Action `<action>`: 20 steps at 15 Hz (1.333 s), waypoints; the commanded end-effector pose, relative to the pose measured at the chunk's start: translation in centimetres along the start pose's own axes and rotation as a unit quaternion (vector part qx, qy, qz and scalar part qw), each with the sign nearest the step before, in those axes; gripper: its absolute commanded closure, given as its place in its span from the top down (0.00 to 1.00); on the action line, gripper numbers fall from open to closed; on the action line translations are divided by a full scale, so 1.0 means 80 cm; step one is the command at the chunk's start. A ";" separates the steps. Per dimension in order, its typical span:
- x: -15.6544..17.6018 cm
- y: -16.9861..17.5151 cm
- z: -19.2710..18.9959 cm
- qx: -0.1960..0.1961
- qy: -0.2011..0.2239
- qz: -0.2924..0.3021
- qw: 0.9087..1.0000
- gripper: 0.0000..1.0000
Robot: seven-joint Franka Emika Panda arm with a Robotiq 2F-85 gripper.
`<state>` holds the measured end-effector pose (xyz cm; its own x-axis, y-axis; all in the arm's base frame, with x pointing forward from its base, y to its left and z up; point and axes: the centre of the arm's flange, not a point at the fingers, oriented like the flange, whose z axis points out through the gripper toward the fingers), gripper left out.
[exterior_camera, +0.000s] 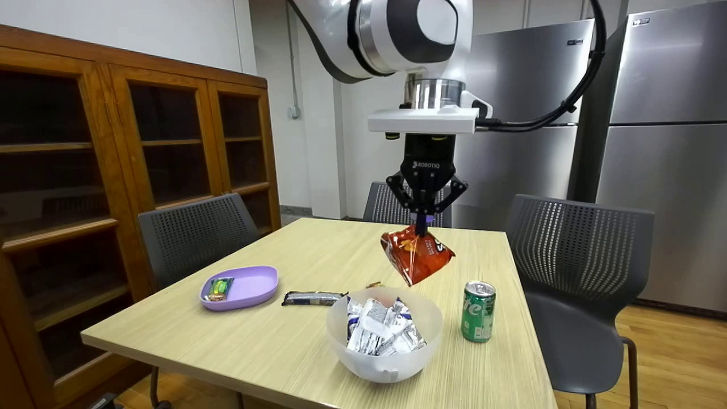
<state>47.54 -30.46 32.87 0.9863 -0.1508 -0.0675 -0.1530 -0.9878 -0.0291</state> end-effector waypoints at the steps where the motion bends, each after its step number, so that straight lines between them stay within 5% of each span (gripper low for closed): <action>1: -0.020 -0.026 0.025 -0.012 -0.008 -0.057 0.998 0.00; 13: -0.011 -0.044 0.085 -0.040 -0.048 -0.176 0.982 0.00; 14: -0.010 -0.044 0.088 -0.046 -0.052 -0.182 0.981 0.26; 20: -0.003 -0.038 0.088 -0.050 -0.062 -0.171 0.982 0.64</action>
<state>46.67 -26.35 25.28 0.9636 0.1902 -0.1880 0.1967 -0.9803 0.0164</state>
